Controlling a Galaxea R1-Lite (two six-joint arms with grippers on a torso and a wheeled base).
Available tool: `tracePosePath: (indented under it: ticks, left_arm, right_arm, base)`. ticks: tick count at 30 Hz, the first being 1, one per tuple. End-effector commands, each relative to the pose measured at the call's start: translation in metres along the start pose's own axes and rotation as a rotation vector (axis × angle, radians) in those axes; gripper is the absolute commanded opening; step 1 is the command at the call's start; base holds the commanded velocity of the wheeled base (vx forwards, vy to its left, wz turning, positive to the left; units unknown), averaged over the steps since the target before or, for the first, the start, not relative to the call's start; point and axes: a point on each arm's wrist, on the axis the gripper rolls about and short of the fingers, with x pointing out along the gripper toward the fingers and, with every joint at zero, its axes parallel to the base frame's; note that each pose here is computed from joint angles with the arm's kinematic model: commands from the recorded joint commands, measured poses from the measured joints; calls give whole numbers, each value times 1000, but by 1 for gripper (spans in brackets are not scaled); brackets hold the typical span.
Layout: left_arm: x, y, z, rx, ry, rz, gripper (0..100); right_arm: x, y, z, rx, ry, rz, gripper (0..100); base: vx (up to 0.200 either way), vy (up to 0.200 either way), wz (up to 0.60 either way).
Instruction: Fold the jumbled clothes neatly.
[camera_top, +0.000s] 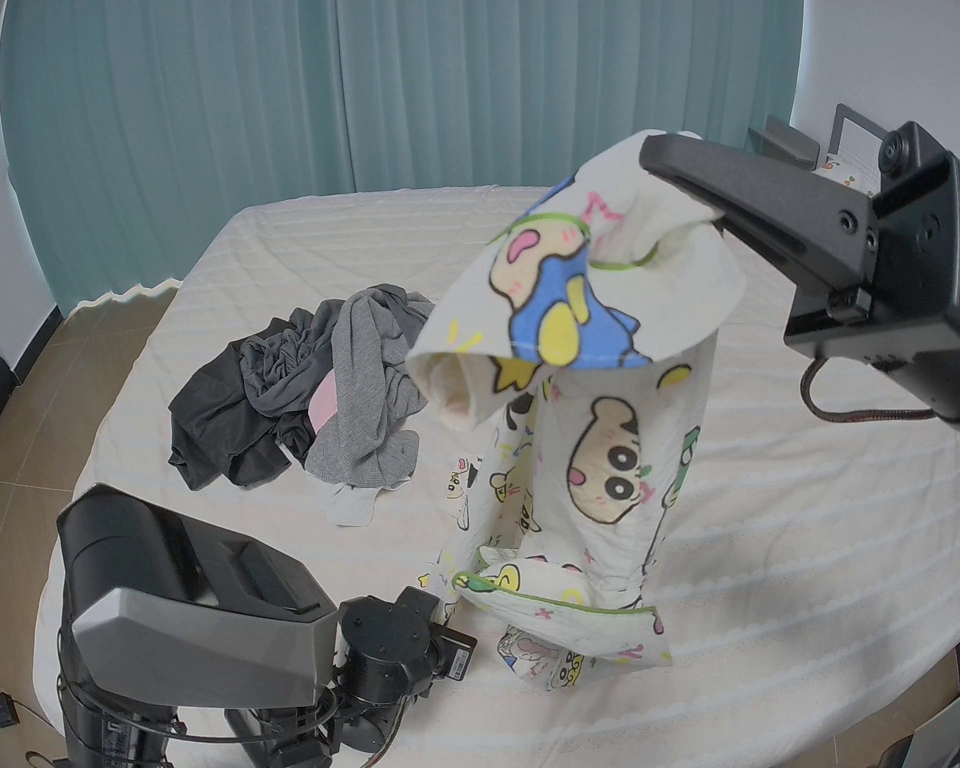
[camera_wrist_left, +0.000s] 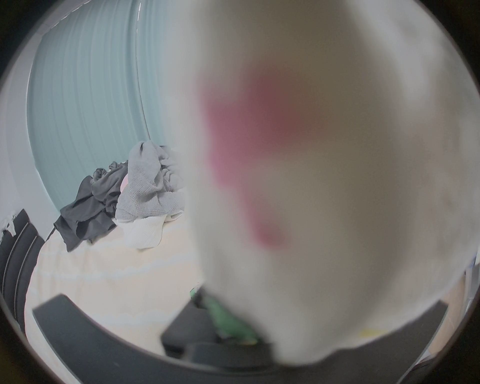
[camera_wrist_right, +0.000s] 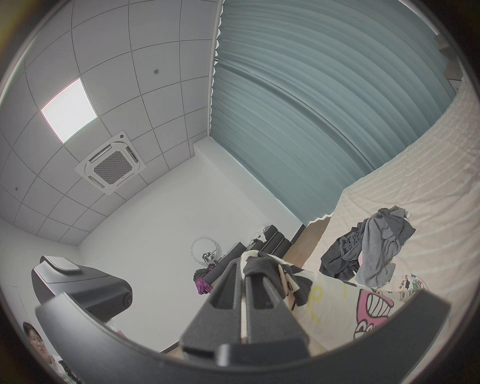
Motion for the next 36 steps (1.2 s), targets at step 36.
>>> tracePosePath:
  ticks: [36]
  left_arm:
    - [-127, 134, 263, -298, -938, 320, 0]
  right_arm:
    - [-99, -20, 50, -303, -280, -374, 0]
  base:
    - [0, 0, 0]
